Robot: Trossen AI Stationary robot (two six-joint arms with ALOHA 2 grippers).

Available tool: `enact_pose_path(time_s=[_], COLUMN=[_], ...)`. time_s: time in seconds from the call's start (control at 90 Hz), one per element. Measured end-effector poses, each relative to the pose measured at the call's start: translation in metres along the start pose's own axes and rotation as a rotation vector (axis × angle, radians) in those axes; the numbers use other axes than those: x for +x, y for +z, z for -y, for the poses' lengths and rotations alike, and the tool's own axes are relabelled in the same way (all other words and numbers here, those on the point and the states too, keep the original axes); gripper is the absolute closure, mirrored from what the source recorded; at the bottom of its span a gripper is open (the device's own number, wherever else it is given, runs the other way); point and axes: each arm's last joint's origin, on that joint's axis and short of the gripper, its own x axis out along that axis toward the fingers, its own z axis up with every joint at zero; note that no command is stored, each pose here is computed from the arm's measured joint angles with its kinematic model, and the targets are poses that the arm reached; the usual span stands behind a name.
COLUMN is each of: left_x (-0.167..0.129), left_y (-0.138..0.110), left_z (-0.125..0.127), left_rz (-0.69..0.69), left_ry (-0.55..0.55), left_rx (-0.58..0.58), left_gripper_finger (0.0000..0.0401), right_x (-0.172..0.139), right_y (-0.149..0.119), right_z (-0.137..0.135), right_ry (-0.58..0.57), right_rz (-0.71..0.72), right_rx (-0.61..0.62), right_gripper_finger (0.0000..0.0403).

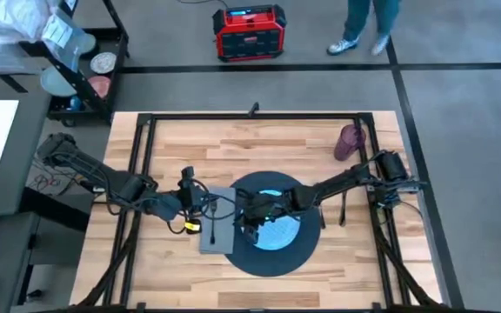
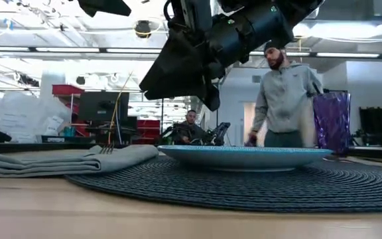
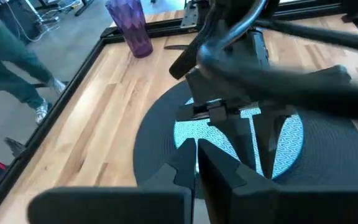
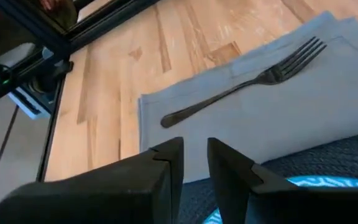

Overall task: Set table place
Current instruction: Put the black table knife on the tablemat to the right side of the blue plate

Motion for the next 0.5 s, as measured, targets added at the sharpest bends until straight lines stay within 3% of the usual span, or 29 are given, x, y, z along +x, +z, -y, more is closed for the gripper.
enact_pose_path(time_s=[0.167,0.356,0.5], left_x=[0.000,0.000,0.000], left_y=[0.000,-0.001,-0.002], left_z=[0.000,0.001,0.001], left_rz=[-0.003,-0.014,-0.018], left_ry=[0.001,-0.021,-0.025], left_rx=[-0.001,-0.003,-0.001], left_gripper_finger=[0.0401,0.0401,0.0401], right_x=[0.000,-0.041,-0.085], right_y=[-0.003,-0.012,-0.030], right_z=[0.003,0.015,0.021], right_ry=[-0.032,-0.362,-0.459], right_rz=[-0.031,-0.113,-0.076], right_rx=[-0.004,-0.008,0.048], right_gripper_finger=[0.0343,0.0343,0.0343])
